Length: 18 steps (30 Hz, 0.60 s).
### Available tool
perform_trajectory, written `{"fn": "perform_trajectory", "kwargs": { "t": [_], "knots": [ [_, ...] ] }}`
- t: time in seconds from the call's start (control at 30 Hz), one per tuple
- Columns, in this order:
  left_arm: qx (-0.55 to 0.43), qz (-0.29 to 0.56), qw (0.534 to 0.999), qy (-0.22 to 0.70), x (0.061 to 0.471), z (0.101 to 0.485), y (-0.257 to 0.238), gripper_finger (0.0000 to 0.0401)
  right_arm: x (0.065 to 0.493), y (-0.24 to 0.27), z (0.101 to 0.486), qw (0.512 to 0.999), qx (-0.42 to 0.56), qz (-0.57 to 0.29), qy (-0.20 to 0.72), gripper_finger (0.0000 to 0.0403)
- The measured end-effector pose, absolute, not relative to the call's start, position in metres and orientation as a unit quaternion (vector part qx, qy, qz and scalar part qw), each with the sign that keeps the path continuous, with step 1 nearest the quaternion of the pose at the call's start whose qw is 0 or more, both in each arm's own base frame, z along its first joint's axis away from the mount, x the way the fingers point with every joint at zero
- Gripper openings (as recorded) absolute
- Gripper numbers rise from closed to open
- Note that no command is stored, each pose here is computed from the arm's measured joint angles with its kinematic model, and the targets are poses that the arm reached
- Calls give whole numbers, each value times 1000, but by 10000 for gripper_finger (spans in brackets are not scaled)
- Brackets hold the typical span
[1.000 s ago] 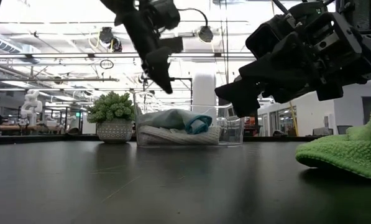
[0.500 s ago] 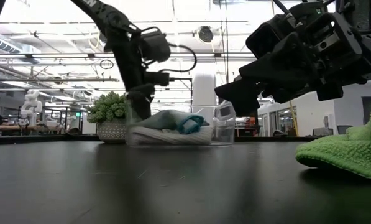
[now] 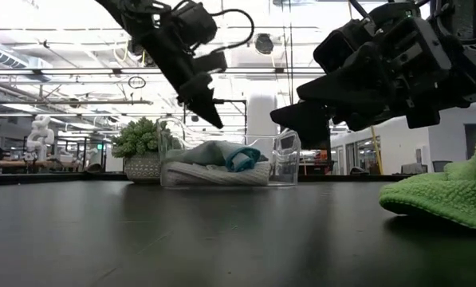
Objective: Fold microfiber towels
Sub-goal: Put the folded blue towel into the transparent bin
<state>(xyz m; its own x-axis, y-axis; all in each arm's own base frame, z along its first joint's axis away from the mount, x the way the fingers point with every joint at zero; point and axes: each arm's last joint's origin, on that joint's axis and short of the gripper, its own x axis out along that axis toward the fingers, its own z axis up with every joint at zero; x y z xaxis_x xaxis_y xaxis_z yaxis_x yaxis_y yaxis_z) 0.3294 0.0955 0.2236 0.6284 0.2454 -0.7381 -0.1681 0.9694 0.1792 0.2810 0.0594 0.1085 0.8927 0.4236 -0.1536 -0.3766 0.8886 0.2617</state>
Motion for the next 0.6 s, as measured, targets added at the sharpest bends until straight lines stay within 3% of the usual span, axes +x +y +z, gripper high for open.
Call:
{"fn": "perform_trajectory", "kwargs": {
  "t": [0.6],
  "knots": [
    [8, 44, 888, 459, 343, 187, 84, 85, 281, 60, 112, 967, 113, 210, 87, 222]
  ]
}}
